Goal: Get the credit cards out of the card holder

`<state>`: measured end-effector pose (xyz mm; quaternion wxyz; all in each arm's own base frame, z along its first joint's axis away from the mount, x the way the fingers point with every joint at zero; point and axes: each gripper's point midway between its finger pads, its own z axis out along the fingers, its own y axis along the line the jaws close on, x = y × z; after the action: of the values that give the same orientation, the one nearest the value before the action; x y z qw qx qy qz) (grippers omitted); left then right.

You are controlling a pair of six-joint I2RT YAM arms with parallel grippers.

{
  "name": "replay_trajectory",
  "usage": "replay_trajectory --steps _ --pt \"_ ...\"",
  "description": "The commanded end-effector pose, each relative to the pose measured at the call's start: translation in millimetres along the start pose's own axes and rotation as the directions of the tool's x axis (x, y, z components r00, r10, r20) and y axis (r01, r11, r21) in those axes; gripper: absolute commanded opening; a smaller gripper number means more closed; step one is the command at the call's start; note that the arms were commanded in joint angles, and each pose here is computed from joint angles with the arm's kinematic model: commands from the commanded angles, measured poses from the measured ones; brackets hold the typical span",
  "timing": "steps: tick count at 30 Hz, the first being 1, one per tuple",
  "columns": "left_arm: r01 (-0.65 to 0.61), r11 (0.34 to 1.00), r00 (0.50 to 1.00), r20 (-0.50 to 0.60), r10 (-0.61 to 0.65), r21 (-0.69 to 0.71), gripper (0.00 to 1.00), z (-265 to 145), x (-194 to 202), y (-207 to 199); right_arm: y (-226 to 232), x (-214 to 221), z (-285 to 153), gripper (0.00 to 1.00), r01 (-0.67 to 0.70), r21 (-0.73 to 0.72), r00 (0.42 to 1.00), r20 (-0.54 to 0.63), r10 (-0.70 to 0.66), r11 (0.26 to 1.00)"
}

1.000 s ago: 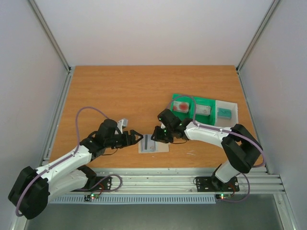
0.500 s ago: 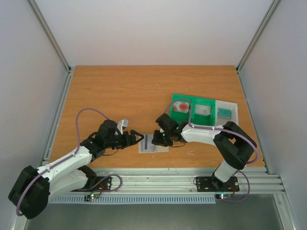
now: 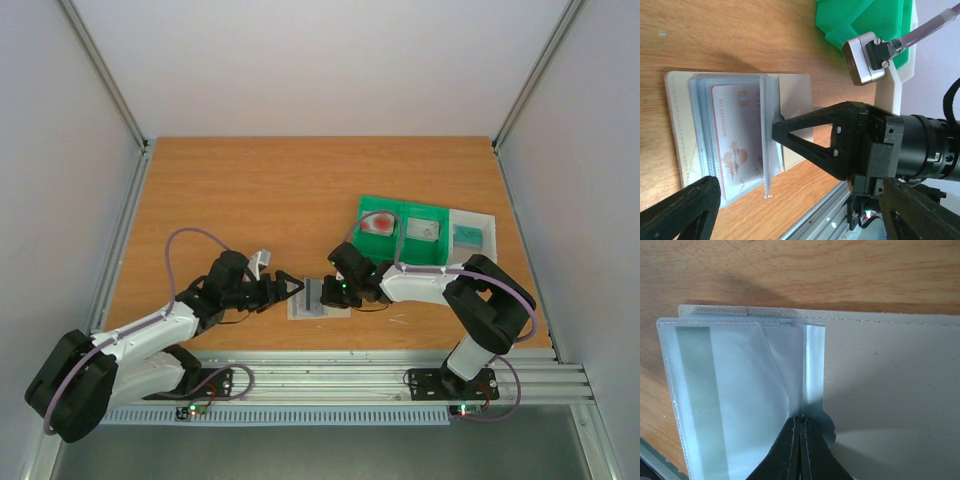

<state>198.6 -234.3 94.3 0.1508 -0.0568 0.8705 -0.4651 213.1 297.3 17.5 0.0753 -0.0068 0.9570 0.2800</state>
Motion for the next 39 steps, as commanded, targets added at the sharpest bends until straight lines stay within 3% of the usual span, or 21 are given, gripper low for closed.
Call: replay_trajectory --steps 1,8,18,28,39 --pt "-0.028 0.996 0.999 0.032 0.026 0.079 0.88 2.1 -9.7 -18.7 -12.7 10.2 5.5 0.02 0.011 0.032 1.0 -0.016 -0.011 0.999" --pt "0.013 0.991 1.0 -0.001 -0.013 0.133 0.72 13.9 -8.8 -21.5 -11.2 11.3 6.0 0.02 0.014 0.021 1.0 -0.021 -0.014 1.0" --pt "0.024 0.996 1.0 0.009 -0.025 0.089 0.51 26.5 -14.9 -8.7 -10.6 11.1 3.0 0.03 0.018 0.016 1.0 -0.013 -0.018 1.0" --pt "0.05 0.994 0.999 -0.017 -0.048 0.099 0.49 44.7 -14.5 1.8 -8.5 12.2 3.3 0.03 0.018 0.004 1.0 -0.02 -0.018 1.0" --pt "0.072 0.988 0.997 -0.043 -0.067 0.135 0.37 52.6 -12.8 0.7 -7.3 12.1 2.5 0.03 0.024 -0.001 1.0 -0.02 -0.024 1.0"
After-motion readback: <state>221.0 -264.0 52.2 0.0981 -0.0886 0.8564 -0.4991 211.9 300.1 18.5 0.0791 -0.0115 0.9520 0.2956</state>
